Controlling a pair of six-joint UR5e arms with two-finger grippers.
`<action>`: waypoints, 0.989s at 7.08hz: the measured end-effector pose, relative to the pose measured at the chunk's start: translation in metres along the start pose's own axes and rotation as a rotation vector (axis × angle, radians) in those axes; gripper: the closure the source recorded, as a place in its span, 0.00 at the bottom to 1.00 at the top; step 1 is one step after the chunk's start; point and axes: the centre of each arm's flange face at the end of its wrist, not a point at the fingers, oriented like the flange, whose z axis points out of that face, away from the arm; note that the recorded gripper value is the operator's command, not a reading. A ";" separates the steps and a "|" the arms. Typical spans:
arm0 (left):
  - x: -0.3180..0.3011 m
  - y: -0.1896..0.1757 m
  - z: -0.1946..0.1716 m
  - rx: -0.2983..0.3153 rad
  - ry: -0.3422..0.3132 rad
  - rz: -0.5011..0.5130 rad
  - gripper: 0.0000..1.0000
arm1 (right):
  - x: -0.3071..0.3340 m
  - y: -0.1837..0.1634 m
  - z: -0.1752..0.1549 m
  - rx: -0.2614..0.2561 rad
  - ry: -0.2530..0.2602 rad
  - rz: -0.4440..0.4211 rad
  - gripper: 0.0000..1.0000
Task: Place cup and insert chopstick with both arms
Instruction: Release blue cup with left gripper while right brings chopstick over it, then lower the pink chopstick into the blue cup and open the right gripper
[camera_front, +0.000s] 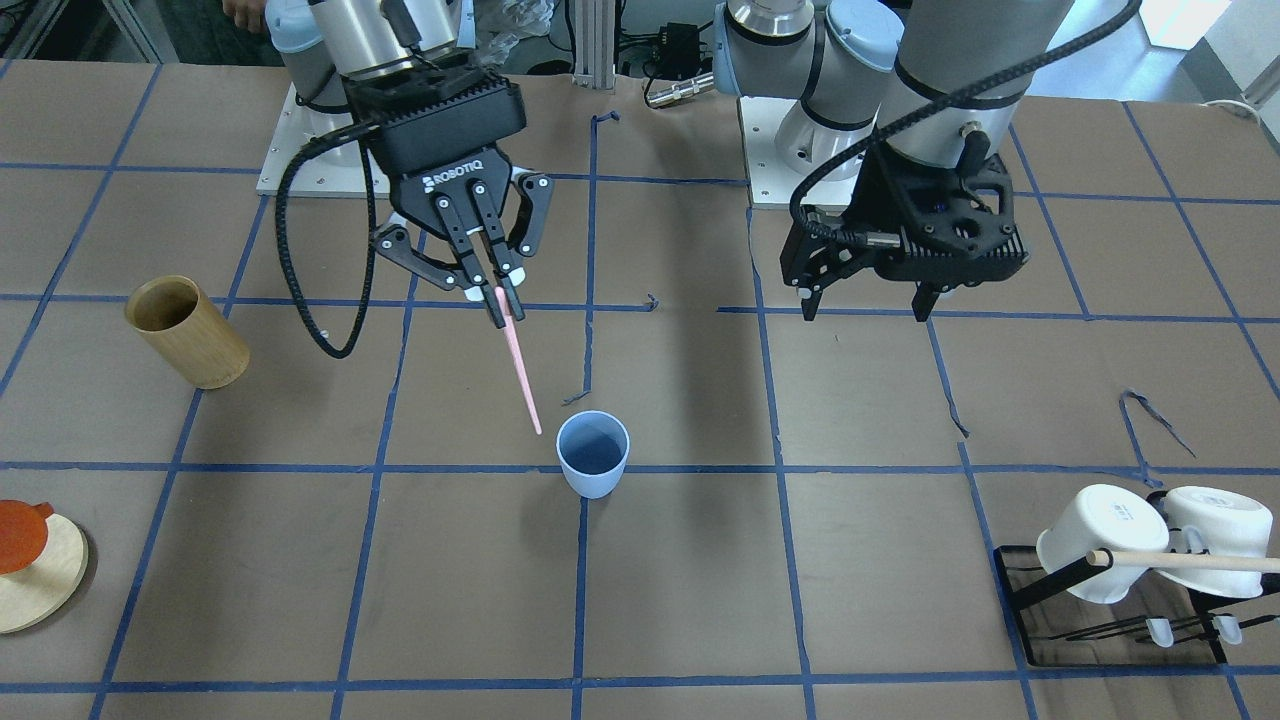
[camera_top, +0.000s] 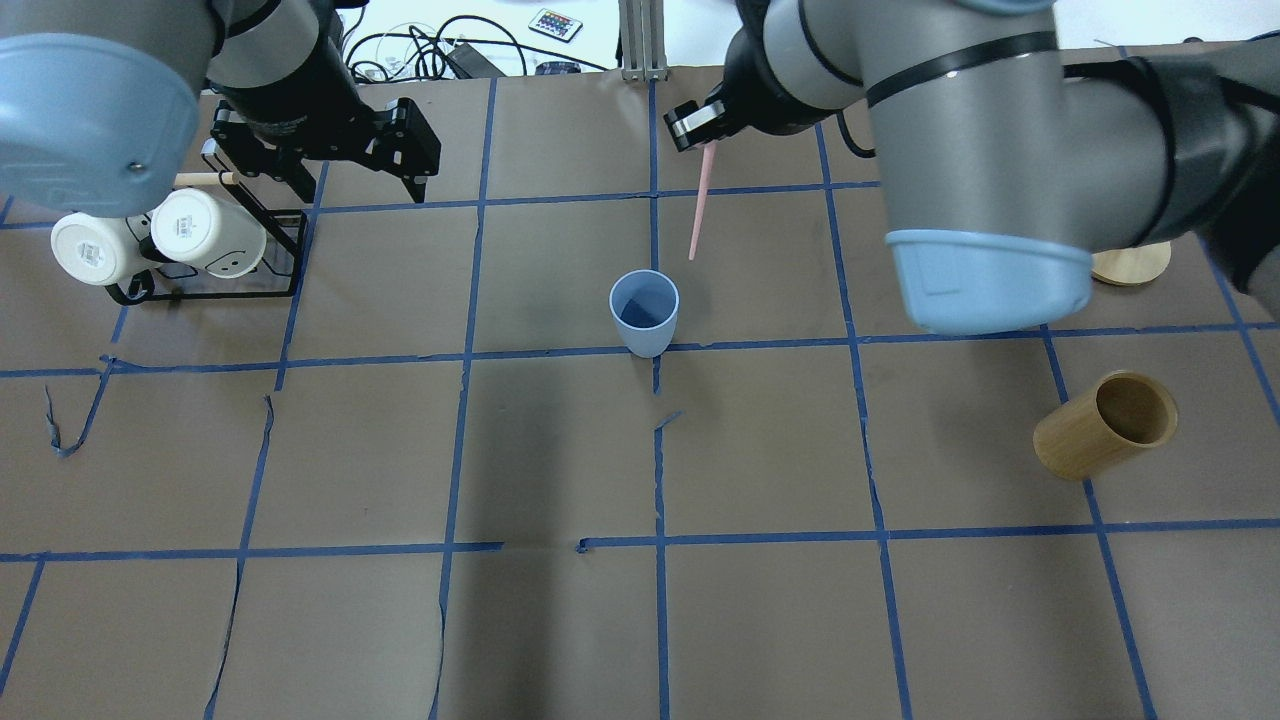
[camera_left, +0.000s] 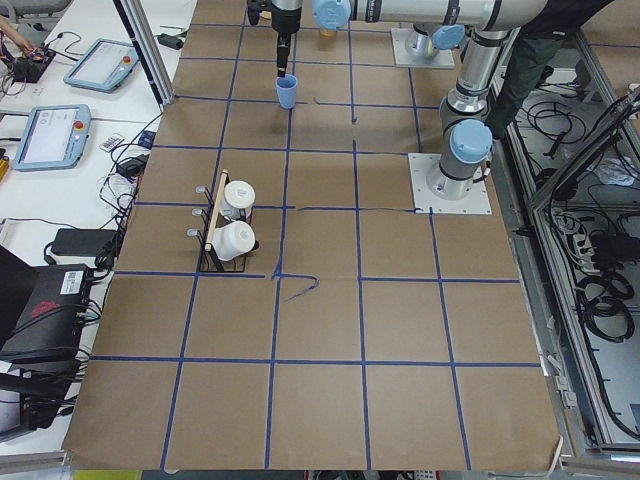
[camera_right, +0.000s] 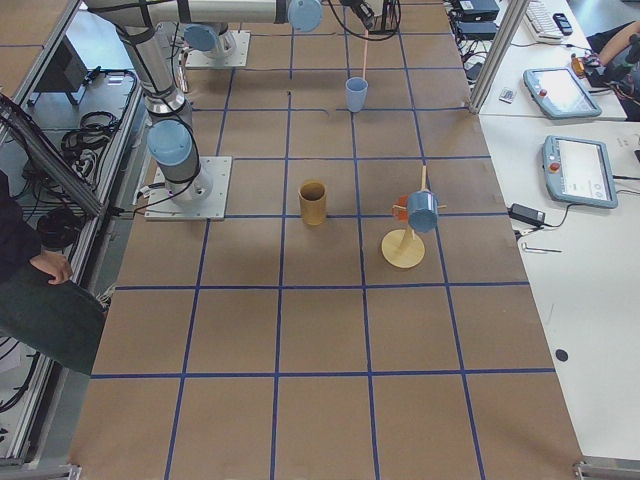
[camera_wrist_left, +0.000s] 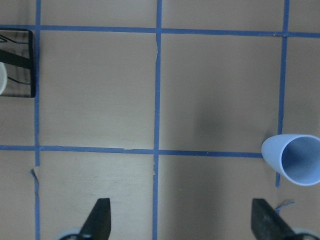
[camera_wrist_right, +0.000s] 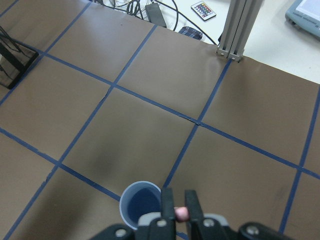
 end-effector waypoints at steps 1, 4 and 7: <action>-0.005 0.010 0.000 -0.002 0.000 0.002 0.00 | -0.013 0.002 0.013 -0.011 -0.013 0.002 1.00; -0.011 0.015 -0.005 0.009 -0.003 -0.007 0.00 | -0.025 0.007 0.043 -0.026 -0.034 -0.007 1.00; -0.013 0.016 -0.007 0.013 -0.008 -0.007 0.00 | -0.027 0.018 0.066 -0.025 -0.034 -0.003 0.00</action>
